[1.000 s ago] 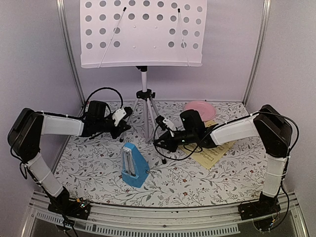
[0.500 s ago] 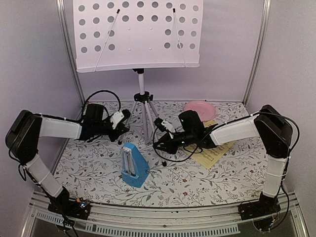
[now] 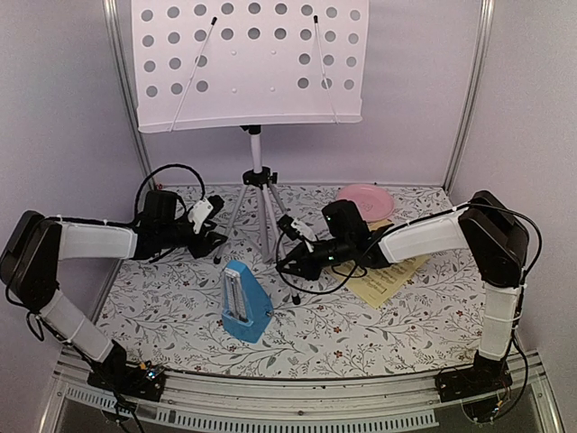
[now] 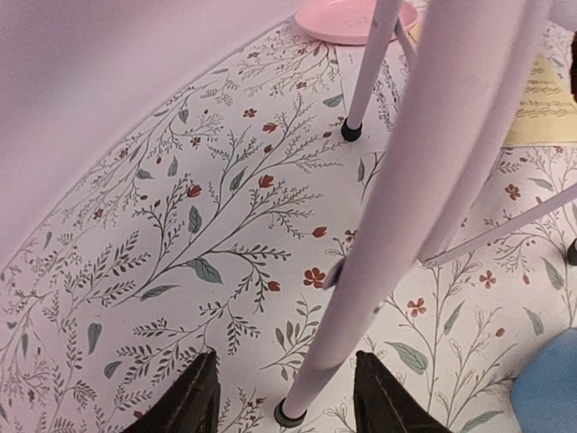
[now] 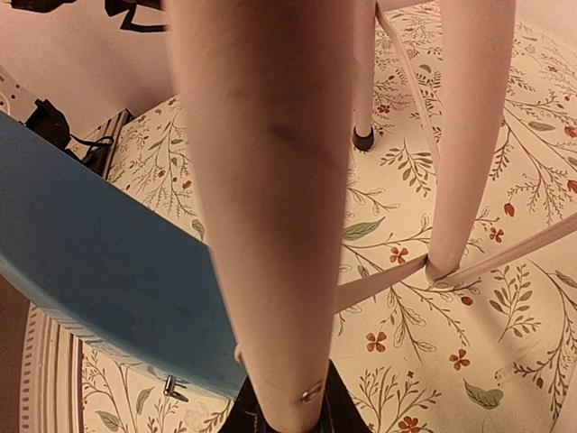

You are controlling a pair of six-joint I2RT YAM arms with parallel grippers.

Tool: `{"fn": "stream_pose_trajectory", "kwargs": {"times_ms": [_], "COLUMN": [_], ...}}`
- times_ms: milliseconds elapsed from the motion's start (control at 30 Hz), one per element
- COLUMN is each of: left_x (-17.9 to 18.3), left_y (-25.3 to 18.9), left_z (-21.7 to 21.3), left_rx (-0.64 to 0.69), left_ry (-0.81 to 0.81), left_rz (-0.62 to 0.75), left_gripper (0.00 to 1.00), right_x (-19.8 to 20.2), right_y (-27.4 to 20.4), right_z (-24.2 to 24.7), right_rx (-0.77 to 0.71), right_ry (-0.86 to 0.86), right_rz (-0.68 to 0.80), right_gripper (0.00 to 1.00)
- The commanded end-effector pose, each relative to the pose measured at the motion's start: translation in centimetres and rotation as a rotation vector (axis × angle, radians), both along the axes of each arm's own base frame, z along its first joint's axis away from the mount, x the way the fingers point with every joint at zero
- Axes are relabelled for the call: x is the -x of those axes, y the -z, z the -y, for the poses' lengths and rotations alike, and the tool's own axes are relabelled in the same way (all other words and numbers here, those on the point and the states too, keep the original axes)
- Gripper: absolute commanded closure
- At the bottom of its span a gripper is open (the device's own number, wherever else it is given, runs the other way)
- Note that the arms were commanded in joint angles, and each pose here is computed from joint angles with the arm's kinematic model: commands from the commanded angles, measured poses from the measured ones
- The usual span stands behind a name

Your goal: Set up the instrument practice props

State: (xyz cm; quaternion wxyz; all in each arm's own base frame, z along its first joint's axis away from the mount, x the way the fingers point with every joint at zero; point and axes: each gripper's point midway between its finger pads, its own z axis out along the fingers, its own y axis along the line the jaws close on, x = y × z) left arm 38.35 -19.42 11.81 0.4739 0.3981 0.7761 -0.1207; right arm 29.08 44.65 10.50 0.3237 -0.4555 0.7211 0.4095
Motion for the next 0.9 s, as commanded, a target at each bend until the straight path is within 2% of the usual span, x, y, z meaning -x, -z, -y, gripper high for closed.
{"fn": "stream_pose_trajectory", "kwargs": {"times_ms": [0, 100, 233, 367, 633, 867], "left_x": [0.8, 1.2, 0.6, 0.0, -1.1, -1.6], "left_y": [-3.5, -5.8, -8.5, -9.7, -10.7, -10.5], "left_z": [0.3, 1.4, 3.5, 6.3, 8.3, 9.5], "left_rx": [0.083, 0.119, 0.166, 0.159, 0.156, 0.147], "left_ry": [-0.010, 0.022, 0.072, 0.145, 0.189, 0.232], "left_rz": [0.048, 0.085, 0.114, 0.124, 0.165, 0.165], "left_gripper": [0.42, 0.36, 0.33, 0.33, 0.37, 0.45], "right_x": [0.9, 1.0, 1.0, 0.9, 1.0, 1.1], "right_y": [4.3, 4.6, 4.8, 5.1, 5.2, 5.4], "right_z": [1.2, 1.2, 1.2, 1.3, 1.2, 1.3], "right_rx": [0.112, 0.114, 0.121, 0.125, 0.121, 0.130], "right_ry": [0.025, 0.019, 0.018, 0.023, 0.023, 0.025], "right_rz": [-0.163, -0.169, -0.167, -0.168, -0.182, -0.183], "right_gripper": [1.00, 1.00, 1.00, 1.00, 1.00, 1.00]}}
